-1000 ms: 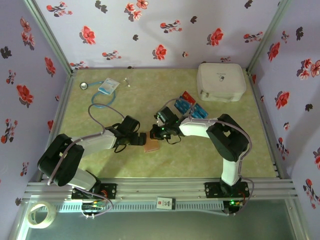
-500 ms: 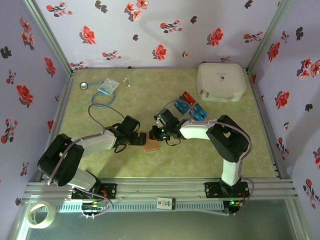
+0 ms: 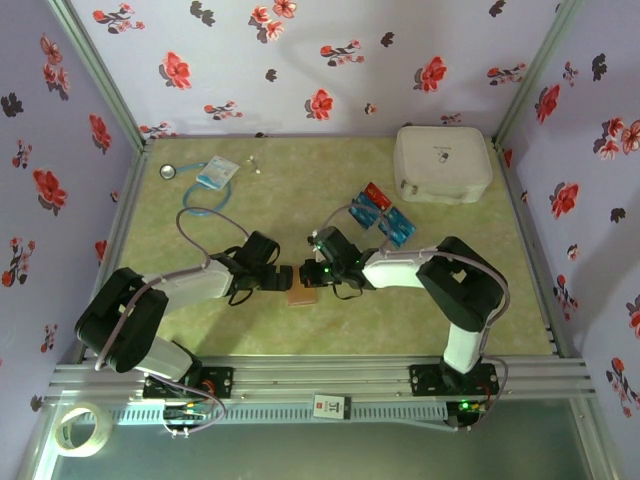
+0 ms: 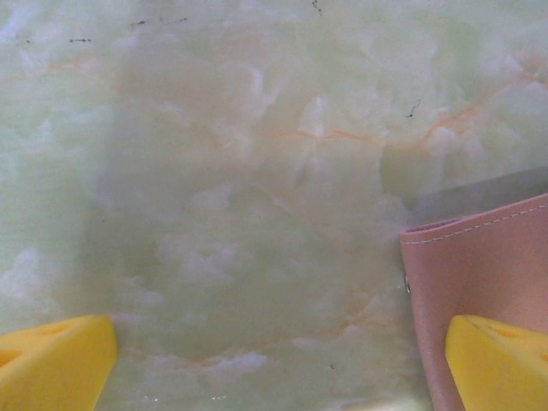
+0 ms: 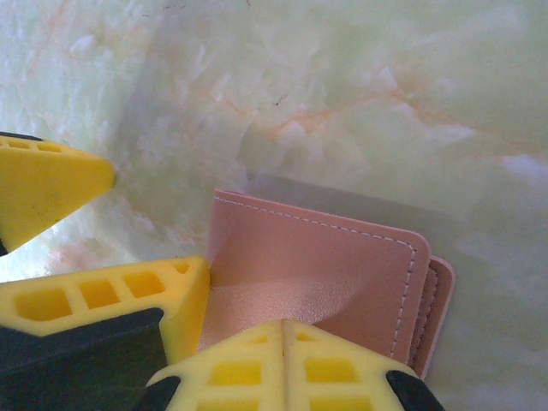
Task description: Put the credit cards into the card holder
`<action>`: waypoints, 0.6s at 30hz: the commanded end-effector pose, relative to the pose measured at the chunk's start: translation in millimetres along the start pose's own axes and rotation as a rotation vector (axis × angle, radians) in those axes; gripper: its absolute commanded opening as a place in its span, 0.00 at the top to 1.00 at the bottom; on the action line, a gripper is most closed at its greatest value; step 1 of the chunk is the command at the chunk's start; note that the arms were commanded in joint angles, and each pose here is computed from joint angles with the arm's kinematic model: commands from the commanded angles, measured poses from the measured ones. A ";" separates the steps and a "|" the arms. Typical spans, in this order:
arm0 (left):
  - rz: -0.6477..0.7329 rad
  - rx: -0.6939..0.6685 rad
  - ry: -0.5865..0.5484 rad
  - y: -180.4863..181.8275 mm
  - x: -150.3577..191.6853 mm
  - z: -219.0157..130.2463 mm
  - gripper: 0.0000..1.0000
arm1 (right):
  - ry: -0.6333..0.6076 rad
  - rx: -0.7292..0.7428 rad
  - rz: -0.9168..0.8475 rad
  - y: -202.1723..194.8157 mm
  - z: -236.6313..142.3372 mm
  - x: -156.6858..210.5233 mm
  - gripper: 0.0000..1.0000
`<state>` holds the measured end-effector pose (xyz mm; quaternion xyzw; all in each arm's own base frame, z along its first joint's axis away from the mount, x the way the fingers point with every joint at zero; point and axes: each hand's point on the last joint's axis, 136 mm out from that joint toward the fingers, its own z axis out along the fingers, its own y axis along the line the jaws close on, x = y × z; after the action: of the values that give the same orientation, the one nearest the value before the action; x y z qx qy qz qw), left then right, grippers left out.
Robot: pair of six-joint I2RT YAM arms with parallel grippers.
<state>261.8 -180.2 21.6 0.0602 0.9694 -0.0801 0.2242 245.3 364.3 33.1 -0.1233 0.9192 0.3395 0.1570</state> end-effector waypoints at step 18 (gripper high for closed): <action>-0.012 -0.040 0.095 12.0 31.1 14.3 0.00 | 0.050 0.190 -0.139 -69.0 6.3 86.2 1.00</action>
<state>262.2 -179.6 20.9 0.0581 0.9696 -0.0784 0.2246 230.7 359.7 30.9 -0.1577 0.8892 0.3490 0.2502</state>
